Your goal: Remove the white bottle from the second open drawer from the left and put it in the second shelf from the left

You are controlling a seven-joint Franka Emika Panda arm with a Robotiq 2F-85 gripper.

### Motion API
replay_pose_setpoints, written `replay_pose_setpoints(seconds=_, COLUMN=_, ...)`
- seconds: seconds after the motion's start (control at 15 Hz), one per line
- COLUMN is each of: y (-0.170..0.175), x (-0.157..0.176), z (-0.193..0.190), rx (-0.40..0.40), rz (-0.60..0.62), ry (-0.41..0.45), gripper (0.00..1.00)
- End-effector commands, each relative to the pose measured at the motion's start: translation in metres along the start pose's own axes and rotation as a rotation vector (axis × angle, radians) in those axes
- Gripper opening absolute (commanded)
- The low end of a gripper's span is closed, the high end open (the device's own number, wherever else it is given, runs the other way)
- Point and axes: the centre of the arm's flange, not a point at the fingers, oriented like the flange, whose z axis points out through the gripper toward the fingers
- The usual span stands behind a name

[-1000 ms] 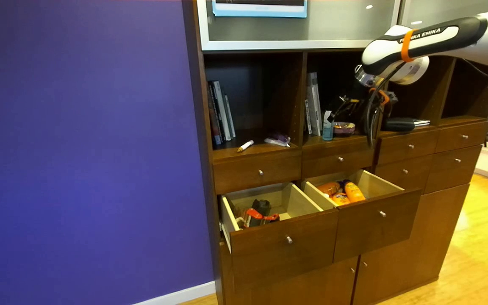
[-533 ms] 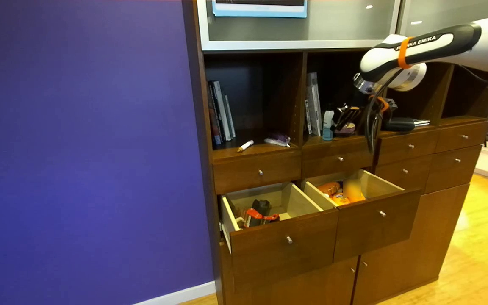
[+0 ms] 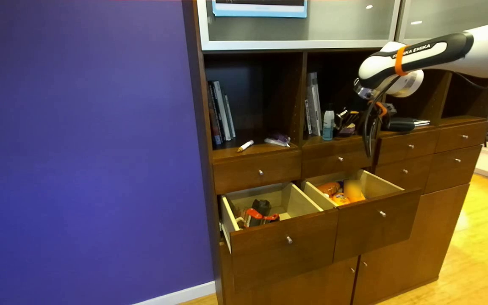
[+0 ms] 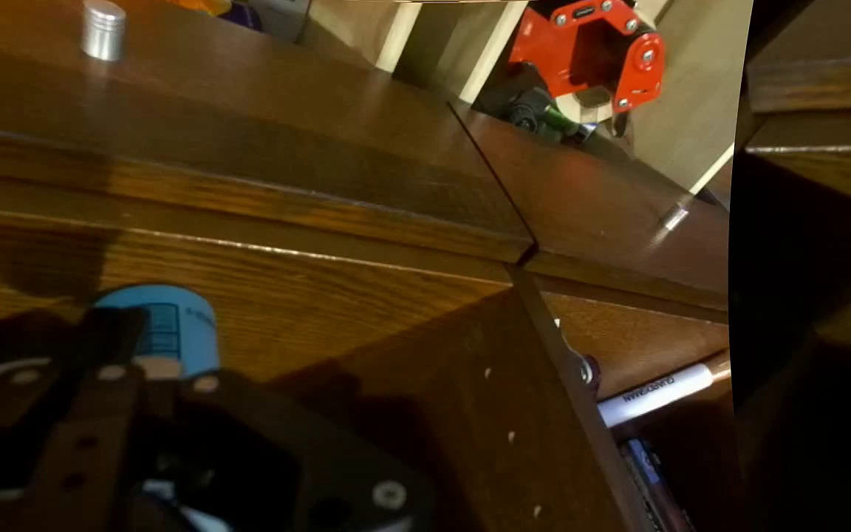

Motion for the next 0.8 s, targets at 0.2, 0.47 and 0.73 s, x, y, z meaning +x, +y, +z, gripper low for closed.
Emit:
replay_pose_setpoints(seconds=0.2, y=0.001, x=0.006, z=0.010, rx=0.004, rz=0.003, ry=0.073, gripper=0.00)
replay_pose_setpoints(seconds=0.47, y=0.001, x=0.006, z=0.015, rx=0.022, rz=0.006, ry=0.091, gripper=0.00)
replay_pose_setpoints(seconds=0.73, y=-0.003, x=-0.004, z=0.016, rx=0.026, rz=0.003, ry=0.042, gripper=0.00)
